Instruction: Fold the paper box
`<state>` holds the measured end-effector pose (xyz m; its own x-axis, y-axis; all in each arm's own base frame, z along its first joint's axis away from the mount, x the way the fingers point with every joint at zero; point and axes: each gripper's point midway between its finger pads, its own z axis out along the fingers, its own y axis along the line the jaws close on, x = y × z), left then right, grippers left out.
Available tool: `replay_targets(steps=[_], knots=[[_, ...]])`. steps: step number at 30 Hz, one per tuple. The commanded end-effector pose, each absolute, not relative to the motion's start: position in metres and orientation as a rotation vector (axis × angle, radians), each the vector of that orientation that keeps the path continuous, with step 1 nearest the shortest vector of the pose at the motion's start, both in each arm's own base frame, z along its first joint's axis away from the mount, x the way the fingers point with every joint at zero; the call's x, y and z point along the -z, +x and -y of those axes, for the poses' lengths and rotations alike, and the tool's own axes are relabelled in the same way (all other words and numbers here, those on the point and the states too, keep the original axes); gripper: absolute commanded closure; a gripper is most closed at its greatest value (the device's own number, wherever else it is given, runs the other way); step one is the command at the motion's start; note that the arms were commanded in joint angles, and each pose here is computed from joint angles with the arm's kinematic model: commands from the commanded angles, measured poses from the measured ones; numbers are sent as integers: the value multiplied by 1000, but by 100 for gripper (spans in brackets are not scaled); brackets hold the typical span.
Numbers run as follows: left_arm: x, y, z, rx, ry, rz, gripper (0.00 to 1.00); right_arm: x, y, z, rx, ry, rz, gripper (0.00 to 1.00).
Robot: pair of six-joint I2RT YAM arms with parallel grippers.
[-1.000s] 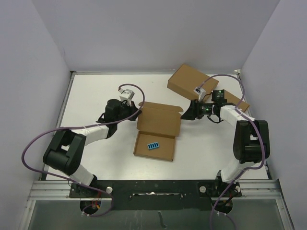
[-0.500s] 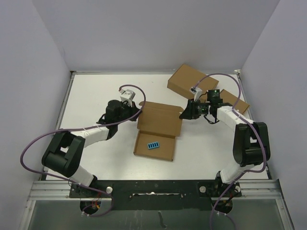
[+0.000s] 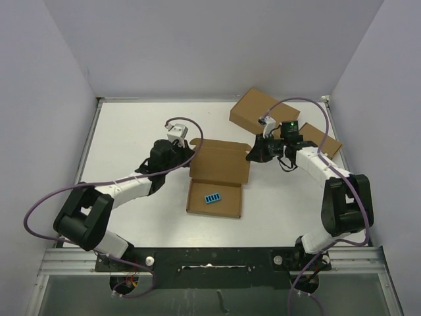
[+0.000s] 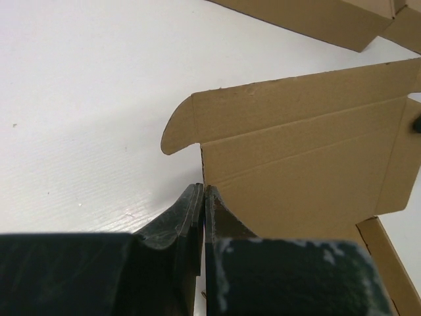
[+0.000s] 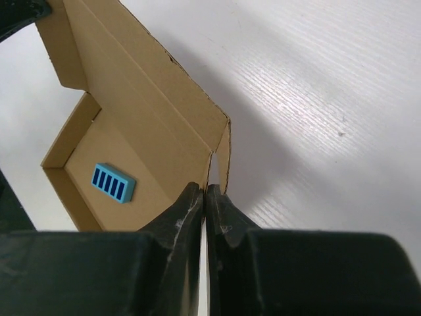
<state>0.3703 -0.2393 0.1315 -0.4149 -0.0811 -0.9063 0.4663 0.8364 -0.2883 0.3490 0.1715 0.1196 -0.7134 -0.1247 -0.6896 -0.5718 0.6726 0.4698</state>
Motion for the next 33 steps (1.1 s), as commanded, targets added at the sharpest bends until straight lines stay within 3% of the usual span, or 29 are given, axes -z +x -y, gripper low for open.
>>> replay_targets(steps=[1,22,33], knots=[[-182,377,253,607,212,-1803,100,-162,367,-180,-769,-624,-2108,100],[-188,434,282,515,192,-1670,100,-201,443,-189,-310,-730,-1837,100],[-176,429,282,558,184,-1684,100,-186,440,-187,-244,-693,-1819,100]])
